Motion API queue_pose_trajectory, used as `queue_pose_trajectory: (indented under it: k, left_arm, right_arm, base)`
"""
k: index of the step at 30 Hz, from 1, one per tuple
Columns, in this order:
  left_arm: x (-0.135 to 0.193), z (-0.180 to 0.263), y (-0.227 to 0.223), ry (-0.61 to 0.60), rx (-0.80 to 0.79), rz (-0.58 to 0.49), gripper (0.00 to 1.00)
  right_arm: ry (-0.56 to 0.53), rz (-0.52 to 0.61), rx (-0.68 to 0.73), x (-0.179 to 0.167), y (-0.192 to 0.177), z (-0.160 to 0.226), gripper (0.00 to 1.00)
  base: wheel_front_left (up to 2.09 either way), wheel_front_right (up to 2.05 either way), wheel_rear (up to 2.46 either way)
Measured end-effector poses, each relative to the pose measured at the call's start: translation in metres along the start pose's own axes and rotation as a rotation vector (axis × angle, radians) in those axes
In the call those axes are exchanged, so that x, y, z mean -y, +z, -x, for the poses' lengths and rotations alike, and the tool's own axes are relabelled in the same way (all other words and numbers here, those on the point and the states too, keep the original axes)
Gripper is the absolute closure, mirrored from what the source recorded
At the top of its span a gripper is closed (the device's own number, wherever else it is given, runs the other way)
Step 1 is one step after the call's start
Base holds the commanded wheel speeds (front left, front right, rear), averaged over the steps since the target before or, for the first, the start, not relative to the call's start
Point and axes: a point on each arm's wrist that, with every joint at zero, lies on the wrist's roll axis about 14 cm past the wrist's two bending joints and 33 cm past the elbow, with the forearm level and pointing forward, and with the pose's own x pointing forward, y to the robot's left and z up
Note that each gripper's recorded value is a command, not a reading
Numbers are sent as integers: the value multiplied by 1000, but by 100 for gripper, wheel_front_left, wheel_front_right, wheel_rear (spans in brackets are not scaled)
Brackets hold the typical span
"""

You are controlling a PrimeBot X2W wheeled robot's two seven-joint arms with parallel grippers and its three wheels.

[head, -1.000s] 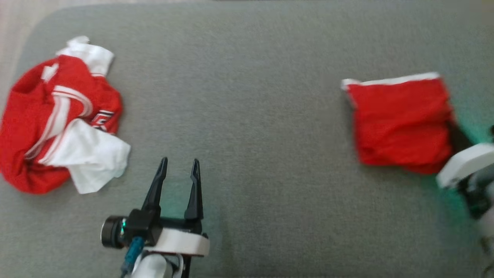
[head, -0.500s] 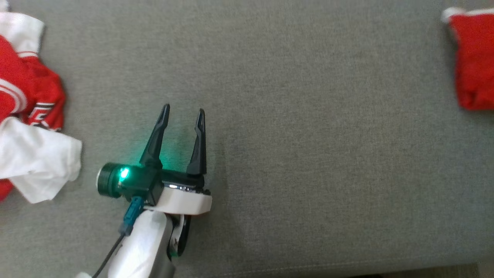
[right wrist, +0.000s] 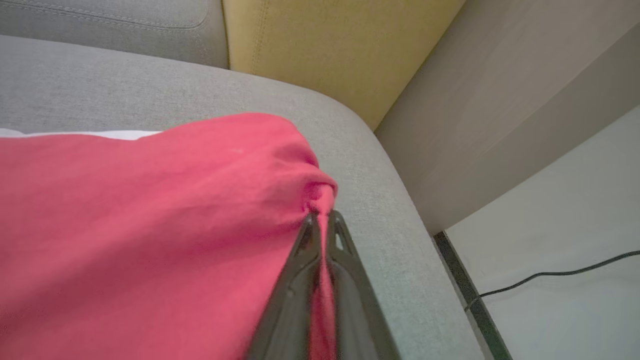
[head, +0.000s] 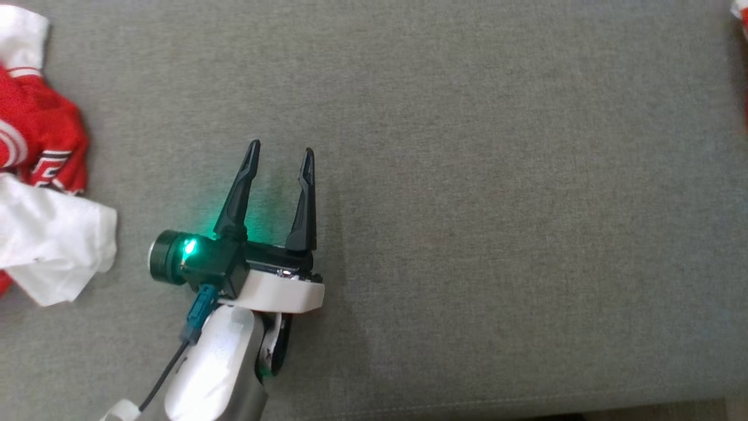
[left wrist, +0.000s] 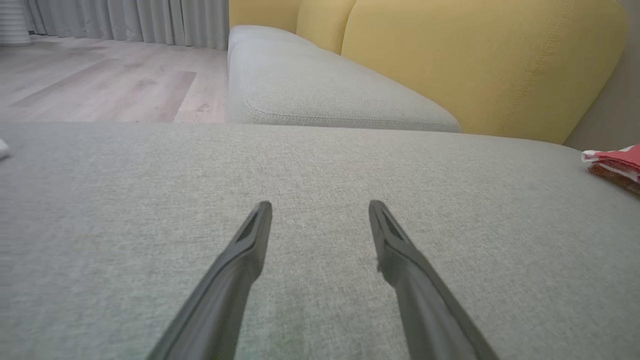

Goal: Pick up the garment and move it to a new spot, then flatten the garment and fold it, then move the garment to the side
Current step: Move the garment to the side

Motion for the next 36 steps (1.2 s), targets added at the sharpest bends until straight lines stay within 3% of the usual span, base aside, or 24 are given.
queue_pose_trajectory:
  k: [5, 6, 7, 13, 18, 23, 27, 36]
  left_arm:
    - [-5, 7, 15, 21, 31, -19, 0]
    - [-7, 9, 19, 28, 38, -23, 0]
    - [-9, 11, 22, 34, 45, -26, 0]
    - [-14, 29, 36, 68, 70, -42, 0]
    - [-13, 55, 46, 91, 85, -58, 0]
    - [-13, 93, 48, 128, 84, -76, 0]
    - [-17, 125, 52, 169, 107, -95, 0]
    - [-27, 165, 76, 238, 207, -137, 0]
  right_arm:
    - [-39, 28, -25, 15, -2, 6, 100]
    - [-47, 31, -29, 18, -2, 8, 89]
    - [-57, 30, -29, 21, -2, 9, 0]
    - [-49, 78, 87, 19, 32, 17, 0]
    - [91, 37, 241, -53, 68, 37, 0]
    - [299, -71, 331, -147, 57, 100, 0]
    - [432, -187, 378, -194, 42, 163, 0]
    - [561, -376, 537, -227, 62, 252, 0]
  base:
    - [0, 0, 0]
    - [0, 0, 0]
    - [0, 0, 0]
    - [0, 0, 0]
    - [0, 0, 0]
    - [0, 0, 0]
    - [0, 0, 0]
    - [0, 0, 0]
